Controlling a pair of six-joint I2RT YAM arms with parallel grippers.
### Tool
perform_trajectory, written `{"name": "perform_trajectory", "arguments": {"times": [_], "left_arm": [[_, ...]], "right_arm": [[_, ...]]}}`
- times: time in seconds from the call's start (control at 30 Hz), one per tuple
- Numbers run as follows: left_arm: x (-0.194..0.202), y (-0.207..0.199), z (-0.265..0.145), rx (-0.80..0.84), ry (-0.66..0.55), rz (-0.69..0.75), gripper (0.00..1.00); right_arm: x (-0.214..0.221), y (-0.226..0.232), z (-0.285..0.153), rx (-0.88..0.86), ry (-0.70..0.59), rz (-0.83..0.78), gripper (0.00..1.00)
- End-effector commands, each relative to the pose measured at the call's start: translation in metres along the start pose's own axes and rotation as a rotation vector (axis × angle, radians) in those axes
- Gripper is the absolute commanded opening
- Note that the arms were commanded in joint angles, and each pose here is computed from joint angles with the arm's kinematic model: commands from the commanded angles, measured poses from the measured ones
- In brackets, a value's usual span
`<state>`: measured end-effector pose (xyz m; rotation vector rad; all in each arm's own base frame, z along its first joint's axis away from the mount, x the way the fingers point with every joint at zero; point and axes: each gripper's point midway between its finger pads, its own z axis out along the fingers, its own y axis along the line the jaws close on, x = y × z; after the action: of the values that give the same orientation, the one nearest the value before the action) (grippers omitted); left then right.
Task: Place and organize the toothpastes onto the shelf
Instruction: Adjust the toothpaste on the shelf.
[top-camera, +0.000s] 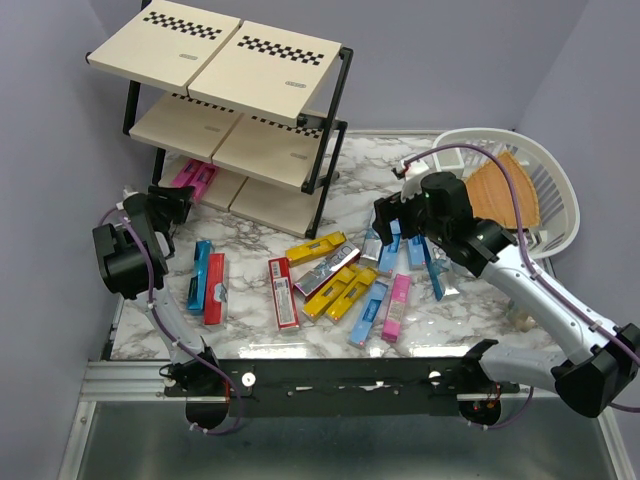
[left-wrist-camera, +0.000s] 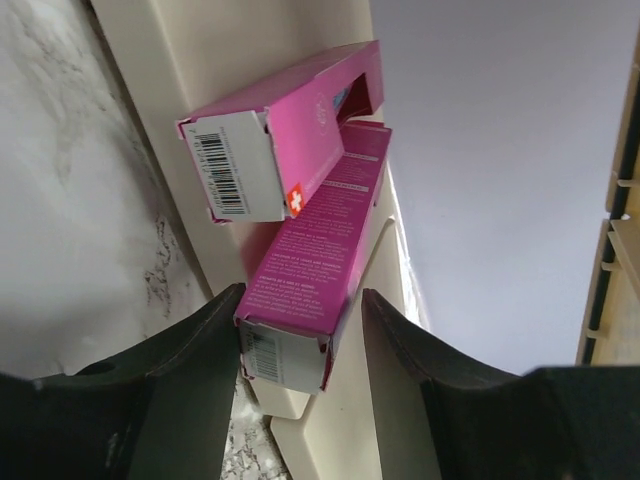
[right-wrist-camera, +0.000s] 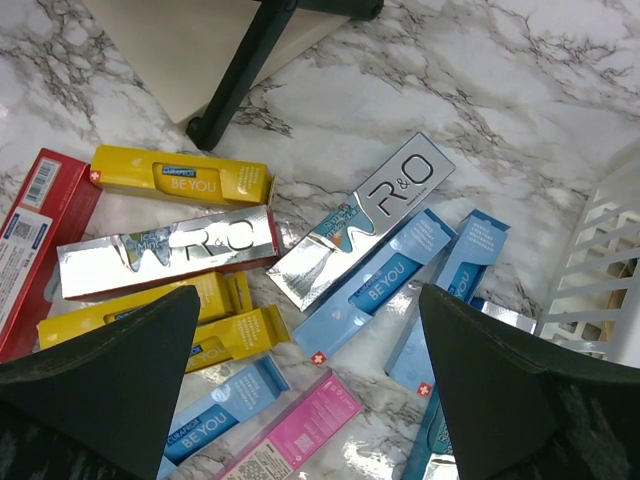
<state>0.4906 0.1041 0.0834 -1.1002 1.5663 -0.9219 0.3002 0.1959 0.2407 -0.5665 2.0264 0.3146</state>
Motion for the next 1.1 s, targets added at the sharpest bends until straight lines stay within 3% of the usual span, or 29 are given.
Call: {"name": "perform_trajectory", "arguments": {"times": [0.0,0.47,0.8,1.07], "left_arm": [[-0.001,0.012,0.004,-0.058,0.039,0.015,0.60],[-0.001,0.015,-0.005,-0.138,0.047,0.022,0.85],[-0.002,0.005,-0.030,-0.213,0.024,0.039,0.87],[-0.008,-0.003,-0.023,-0.185,0.012,0.008,0.79]], "right_arm": [[-0.011,-0.009,-0.001,0.036,-0.010,-0.041,0.99],[-0.008,-0.010,0.000,0.040,0.000,-0.048,0.99],[-0.005,-0.011,-0.002,0.043,0.001,-0.053,1.00],[-0.003,-0.011,-0.002,0.040,0.005,-0.055,1.00]]}}
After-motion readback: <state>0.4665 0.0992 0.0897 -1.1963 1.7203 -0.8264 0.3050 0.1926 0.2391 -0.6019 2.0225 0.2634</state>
